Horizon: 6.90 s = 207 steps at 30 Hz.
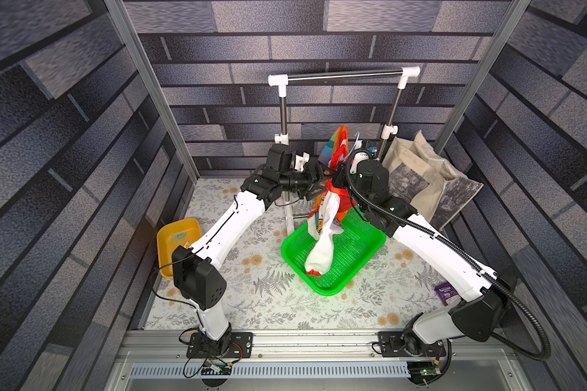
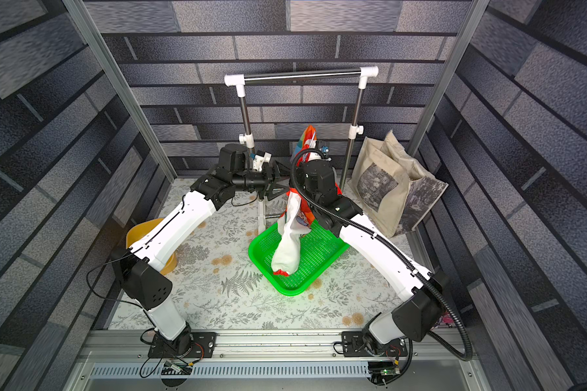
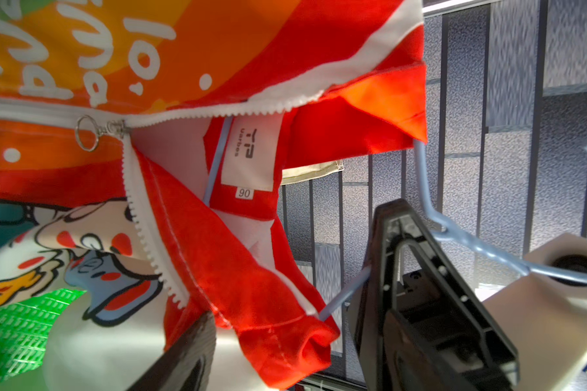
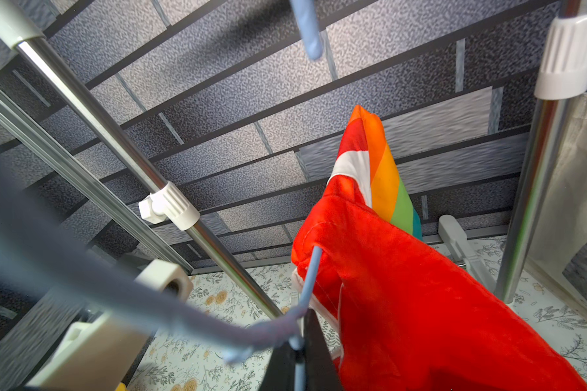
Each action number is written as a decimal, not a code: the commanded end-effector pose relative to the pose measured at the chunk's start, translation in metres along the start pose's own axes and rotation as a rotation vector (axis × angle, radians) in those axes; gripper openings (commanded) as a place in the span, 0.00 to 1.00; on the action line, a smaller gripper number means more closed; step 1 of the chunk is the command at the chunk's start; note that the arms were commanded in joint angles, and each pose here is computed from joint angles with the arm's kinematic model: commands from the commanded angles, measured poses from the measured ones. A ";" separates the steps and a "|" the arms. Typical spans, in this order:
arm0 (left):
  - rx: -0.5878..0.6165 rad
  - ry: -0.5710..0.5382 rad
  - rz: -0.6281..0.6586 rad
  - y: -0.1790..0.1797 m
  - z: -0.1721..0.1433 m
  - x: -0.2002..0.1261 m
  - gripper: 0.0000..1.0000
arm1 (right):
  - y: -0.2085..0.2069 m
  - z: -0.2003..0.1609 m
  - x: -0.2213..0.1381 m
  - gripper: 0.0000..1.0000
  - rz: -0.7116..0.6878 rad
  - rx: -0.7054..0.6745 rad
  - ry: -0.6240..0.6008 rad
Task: Remove the clothespins securing jackets to the hanger
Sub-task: Remove the jacket from the hanger.
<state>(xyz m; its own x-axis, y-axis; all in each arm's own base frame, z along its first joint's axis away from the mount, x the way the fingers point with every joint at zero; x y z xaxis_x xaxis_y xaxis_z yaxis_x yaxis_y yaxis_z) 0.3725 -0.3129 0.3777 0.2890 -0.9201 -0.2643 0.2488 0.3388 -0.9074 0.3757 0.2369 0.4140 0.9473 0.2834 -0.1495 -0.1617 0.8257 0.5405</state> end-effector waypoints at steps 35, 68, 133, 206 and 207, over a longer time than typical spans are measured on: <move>-0.009 0.210 0.058 0.007 -0.027 -0.004 0.24 | 0.037 0.048 -0.002 0.00 0.164 0.112 -0.147; 0.285 0.321 0.707 0.086 -0.136 -0.110 0.21 | -0.003 0.070 -0.010 0.00 -0.020 0.058 -0.248; 0.016 0.377 0.372 0.038 -0.130 -0.034 0.00 | -0.020 0.001 0.028 0.00 -0.133 -0.019 -0.282; 0.221 0.116 0.675 0.156 -0.072 0.018 0.00 | -0.066 -0.044 -0.157 0.00 0.098 0.170 0.488; 0.219 0.127 0.674 0.157 -0.074 0.021 0.00 | -0.072 -0.046 -0.162 0.00 0.070 0.158 0.498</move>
<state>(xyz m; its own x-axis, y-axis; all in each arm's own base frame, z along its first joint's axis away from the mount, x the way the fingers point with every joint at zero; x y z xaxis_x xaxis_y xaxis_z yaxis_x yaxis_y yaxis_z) 0.3489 -0.2888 0.1963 0.3544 -0.4874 -0.7980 0.2402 0.8722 -0.4261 0.2449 0.1630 0.3764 0.7347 0.5595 -0.3837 -0.1838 0.7085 0.6813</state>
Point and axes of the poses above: each gripper's point midway between its finger pads, its own x axis out along the fingers, its own y axis along the line the jaws close on, z = x × y, the point moved 3 cm from there along -x, back along the fingers, and after that the axes turned 10 degrees about x, right-handed, at the moved point
